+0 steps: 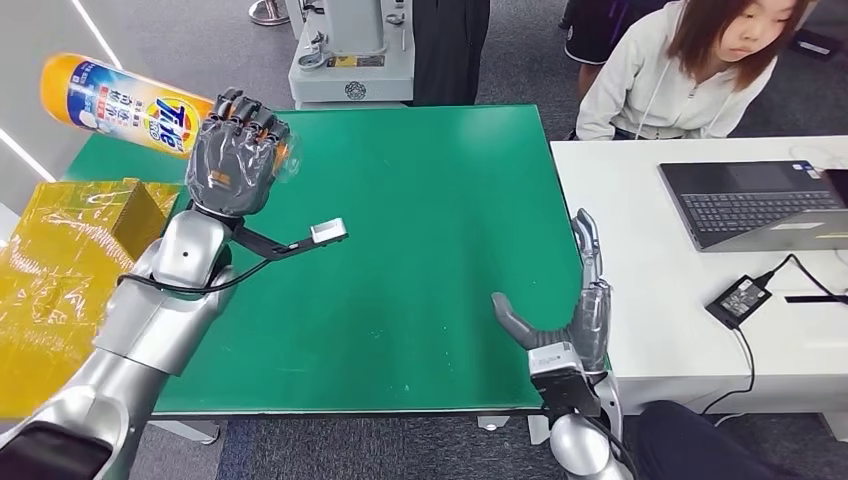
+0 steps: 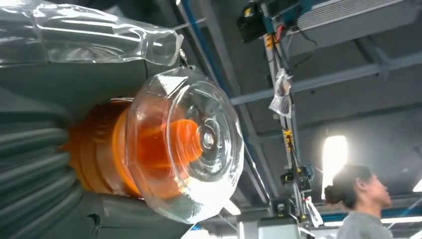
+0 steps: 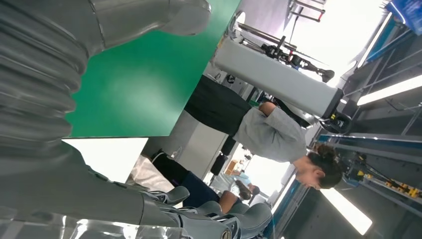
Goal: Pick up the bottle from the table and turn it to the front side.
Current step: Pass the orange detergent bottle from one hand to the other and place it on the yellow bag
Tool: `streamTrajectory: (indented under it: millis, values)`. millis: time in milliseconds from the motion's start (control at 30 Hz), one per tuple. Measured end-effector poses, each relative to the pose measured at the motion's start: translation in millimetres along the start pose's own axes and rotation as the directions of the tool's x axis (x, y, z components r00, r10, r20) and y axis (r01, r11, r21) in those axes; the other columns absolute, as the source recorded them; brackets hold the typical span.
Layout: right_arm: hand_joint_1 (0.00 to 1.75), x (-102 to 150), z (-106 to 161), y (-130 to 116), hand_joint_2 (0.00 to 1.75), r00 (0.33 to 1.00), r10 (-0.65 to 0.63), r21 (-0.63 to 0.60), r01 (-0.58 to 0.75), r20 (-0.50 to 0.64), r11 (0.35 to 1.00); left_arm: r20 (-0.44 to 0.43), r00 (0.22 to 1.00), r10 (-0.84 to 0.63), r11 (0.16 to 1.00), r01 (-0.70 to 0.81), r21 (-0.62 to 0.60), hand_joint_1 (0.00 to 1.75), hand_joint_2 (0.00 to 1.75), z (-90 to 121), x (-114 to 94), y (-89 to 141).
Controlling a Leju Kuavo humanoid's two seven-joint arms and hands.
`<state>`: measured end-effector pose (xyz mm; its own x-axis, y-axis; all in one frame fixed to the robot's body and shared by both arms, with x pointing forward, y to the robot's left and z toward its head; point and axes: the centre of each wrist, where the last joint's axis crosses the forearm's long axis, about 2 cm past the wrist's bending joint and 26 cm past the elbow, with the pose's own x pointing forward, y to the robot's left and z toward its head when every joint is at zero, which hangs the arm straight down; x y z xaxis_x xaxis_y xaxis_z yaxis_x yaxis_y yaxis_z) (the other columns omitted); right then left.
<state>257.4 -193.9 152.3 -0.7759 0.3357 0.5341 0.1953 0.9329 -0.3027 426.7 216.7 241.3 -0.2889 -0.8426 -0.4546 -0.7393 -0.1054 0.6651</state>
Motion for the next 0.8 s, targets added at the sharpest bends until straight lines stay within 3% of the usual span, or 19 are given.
streamTrajectory:
  millis: [167,333,800]
  values:
    - [0.0,2,5,-5,1.75,1.0,-0.012,-0.023,0.012,-0.002,1.0,0.119,0.976,-0.184,0.98,0.191,-0.052,1.75,1.75,5,-28,-10]
    - [0.0,6,13,-8,1.75,1.0,-0.024,-0.028,0.024,-0.013,0.999,0.241,0.936,-0.254,0.944,0.295,-0.149,1.75,1.75,34,-48,-28]
    - [0.0,16,26,-14,1.75,0.999,-0.026,-0.043,0.025,-0.031,0.999,0.334,0.913,-0.234,0.886,0.342,-0.313,1.75,1.75,91,-67,-56]
